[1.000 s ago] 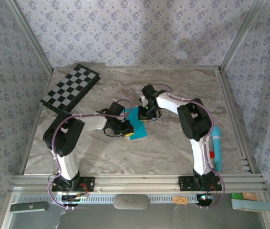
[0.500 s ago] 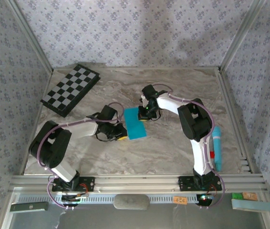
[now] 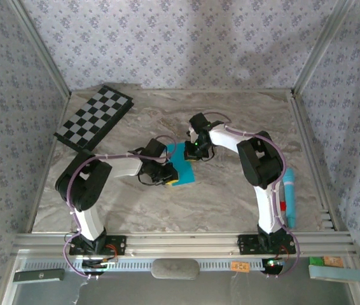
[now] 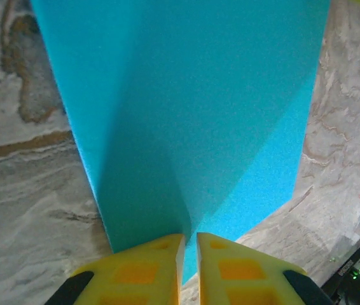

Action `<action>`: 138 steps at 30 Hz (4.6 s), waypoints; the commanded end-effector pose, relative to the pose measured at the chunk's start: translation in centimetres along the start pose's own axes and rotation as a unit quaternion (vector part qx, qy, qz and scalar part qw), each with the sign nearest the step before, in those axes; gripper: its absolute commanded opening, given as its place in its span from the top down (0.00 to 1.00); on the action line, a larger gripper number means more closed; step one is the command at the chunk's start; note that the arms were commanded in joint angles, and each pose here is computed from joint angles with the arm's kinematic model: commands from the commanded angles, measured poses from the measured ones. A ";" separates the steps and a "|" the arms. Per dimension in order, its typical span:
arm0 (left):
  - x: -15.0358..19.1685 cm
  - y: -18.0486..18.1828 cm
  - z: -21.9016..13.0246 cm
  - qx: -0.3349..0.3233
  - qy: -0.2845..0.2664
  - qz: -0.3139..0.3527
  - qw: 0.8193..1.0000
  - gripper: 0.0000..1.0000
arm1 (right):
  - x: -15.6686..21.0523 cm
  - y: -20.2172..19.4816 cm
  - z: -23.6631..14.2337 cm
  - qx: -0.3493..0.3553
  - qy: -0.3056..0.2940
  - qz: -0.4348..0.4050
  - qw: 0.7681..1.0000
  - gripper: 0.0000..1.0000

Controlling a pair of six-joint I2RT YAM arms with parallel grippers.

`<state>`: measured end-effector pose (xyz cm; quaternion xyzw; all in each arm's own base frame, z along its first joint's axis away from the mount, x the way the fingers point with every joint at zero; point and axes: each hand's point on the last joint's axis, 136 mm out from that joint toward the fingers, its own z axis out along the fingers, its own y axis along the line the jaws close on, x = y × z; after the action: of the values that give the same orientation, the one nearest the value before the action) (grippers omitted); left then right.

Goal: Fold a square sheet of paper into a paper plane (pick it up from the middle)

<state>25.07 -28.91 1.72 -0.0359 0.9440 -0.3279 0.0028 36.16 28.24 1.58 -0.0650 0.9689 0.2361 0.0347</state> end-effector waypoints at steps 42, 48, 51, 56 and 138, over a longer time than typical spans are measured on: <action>-12.9 -1.5 -3.1 0.057 -0.165 -0.080 0.981 0.75 | 4.3 -1.3 -4.0 -0.076 -0.048 0.109 0.990 0.51; -12.4 0.1 -1.8 0.034 -0.146 -0.101 0.983 0.77 | 4.5 -0.8 -3.6 -0.080 -0.043 0.107 0.990 0.53; -12.1 0.7 -1.6 0.022 -0.140 -0.107 0.984 0.78 | 4.6 -0.8 -3.9 -0.076 -0.048 0.110 0.990 0.55; -11.5 2.4 -1.3 -0.012 -0.133 -0.131 0.982 0.80 | 5.1 -0.3 -3.9 -0.084 -0.043 0.110 0.989 0.56; -12.3 0.6 0.3 -0.034 -0.085 -0.044 0.995 0.83 | 6.6 1.2 -5.3 -0.125 0.019 0.116 0.985 1.00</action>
<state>38.09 -28.40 2.63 -0.1070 0.9376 -0.3190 0.0875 28.35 24.82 4.75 0.0506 0.9396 0.3369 -0.0330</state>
